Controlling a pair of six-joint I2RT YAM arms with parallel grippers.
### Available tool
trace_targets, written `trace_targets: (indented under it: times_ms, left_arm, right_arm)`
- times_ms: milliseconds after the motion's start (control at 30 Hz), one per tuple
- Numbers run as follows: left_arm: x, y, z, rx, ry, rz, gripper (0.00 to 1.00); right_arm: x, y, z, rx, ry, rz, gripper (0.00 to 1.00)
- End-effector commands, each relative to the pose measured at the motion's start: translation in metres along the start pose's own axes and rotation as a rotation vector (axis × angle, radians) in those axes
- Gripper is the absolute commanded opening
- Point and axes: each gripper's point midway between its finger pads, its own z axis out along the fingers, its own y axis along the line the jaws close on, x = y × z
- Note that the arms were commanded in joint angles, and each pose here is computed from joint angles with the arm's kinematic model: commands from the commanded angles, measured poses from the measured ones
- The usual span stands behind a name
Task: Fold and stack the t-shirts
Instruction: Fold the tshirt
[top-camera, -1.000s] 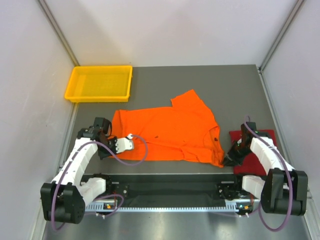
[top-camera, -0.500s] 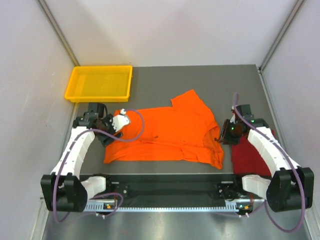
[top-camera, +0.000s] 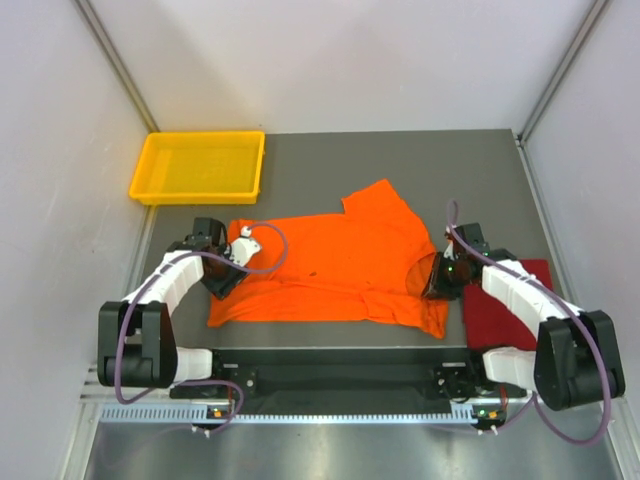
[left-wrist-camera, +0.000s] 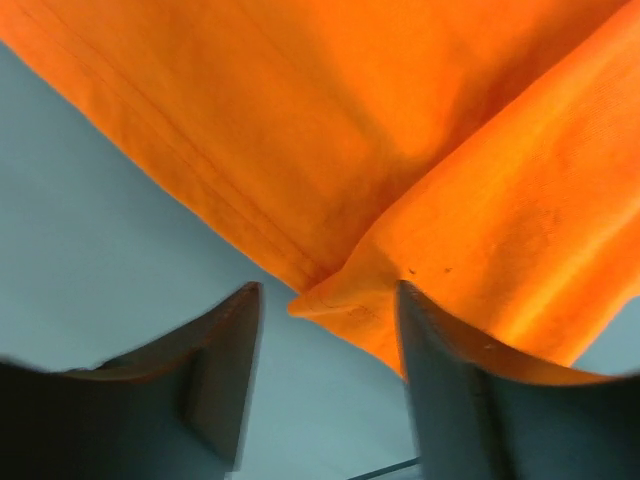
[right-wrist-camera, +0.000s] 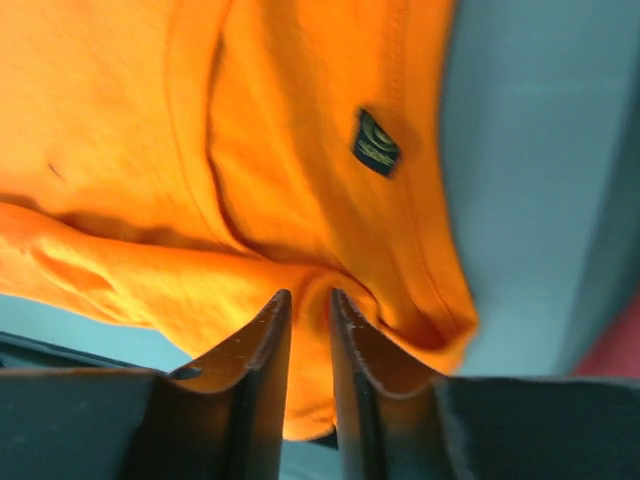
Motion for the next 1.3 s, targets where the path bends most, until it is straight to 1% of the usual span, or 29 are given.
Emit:
trace_targets:
  times_ms: [0, 33, 100, 133, 167, 200, 233, 267, 400, 733, 800, 933, 1000, 1033, 1067, 1100, 1133, 1167, 1200, 1267]
  left_arm:
    - [-0.005, 0.014, 0.005, -0.071, -0.029, -0.005, 0.58]
    - [-0.005, 0.013, 0.005, -0.062, -0.033, -0.008, 0.54]
    - [-0.006, 0.005, 0.007, -0.025, -0.041, -0.012, 0.46]
    - [-0.005, 0.002, 0.008, -0.016, -0.041, -0.012, 0.35]
    - [-0.003, 0.0, 0.008, -0.006, -0.037, -0.015, 0.26]
    - [-0.003, -0.003, 0.007, 0.002, -0.042, -0.021, 0.2]
    - [-0.003, -0.004, 0.006, 0.007, -0.045, -0.015, 0.09]
    - [-0.004, -0.005, 0.003, 0.004, -0.057, -0.009, 0.0]
    - [-0.005, -0.002, 0.001, -0.031, -0.081, -0.008, 0.0]
    - [-0.032, 0.021, -0.013, -0.111, -0.181, -0.093, 0.0]
    - [-0.031, 0.021, -0.011, -0.105, -0.17, -0.096, 0.0]
    - [-0.032, 0.031, -0.01, -0.145, -0.166, -0.119, 0.0]
    - [-0.032, 0.031, -0.009, -0.138, -0.157, -0.115, 0.0]
    - [-0.033, 0.031, -0.009, -0.129, -0.154, -0.105, 0.0]
    - [-0.026, 0.023, -0.006, -0.087, -0.119, -0.095, 0.0]
    - [-0.026, 0.017, -0.005, -0.046, -0.122, -0.074, 0.01]
    - [-0.023, 0.011, -0.004, -0.014, -0.109, -0.045, 0.18]
    - [-0.02, 0.005, -0.003, 0.019, -0.1, -0.02, 0.27]
    - [-0.013, -0.008, -0.003, 0.076, -0.076, 0.002, 0.32]
    - [-0.012, -0.014, 0.001, 0.107, -0.085, 0.036, 0.44]
  right_arm:
    - [-0.007, 0.02, 0.009, -0.092, -0.016, -0.016, 0.22]
    - [-0.003, 0.022, 0.012, -0.108, 0.011, -0.015, 0.2]
    - [0.0, 0.021, 0.014, -0.101, 0.025, -0.023, 0.16]
    - [-0.003, 0.02, 0.013, -0.091, 0.02, -0.024, 0.15]
    - [-0.002, 0.019, 0.012, -0.084, 0.024, -0.027, 0.09]
    - [-0.004, 0.019, 0.01, -0.077, 0.011, -0.032, 0.06]
    - [-0.008, 0.019, 0.007, -0.075, -0.003, -0.036, 0.03]
    - [-0.009, 0.02, 0.006, -0.071, -0.007, -0.035, 0.0]
    - [-0.023, 0.019, 0.0, -0.043, -0.051, -0.046, 0.0]
    - [-0.039, 0.02, -0.002, -0.027, -0.1, -0.062, 0.0]
    - [-0.039, 0.019, -0.001, -0.022, -0.103, -0.067, 0.0]
    - [-0.053, 0.022, -0.004, -0.015, -0.14, -0.081, 0.0]
    - [-0.058, 0.019, -0.002, 0.008, -0.151, -0.087, 0.0]
    - [-0.06, 0.019, -0.001, 0.013, -0.16, -0.092, 0.0]
    - [-0.062, 0.019, 0.001, 0.013, -0.164, -0.094, 0.0]
    - [-0.058, 0.019, 0.004, 0.002, -0.151, -0.092, 0.0]
    - [-0.059, 0.022, 0.005, -0.016, -0.161, -0.092, 0.0]
    - [-0.058, 0.023, 0.006, -0.025, -0.161, -0.089, 0.0]
    - [-0.055, 0.021, 0.008, -0.026, -0.156, -0.089, 0.0]
    - [-0.054, 0.021, 0.009, -0.03, -0.162, -0.092, 0.0]
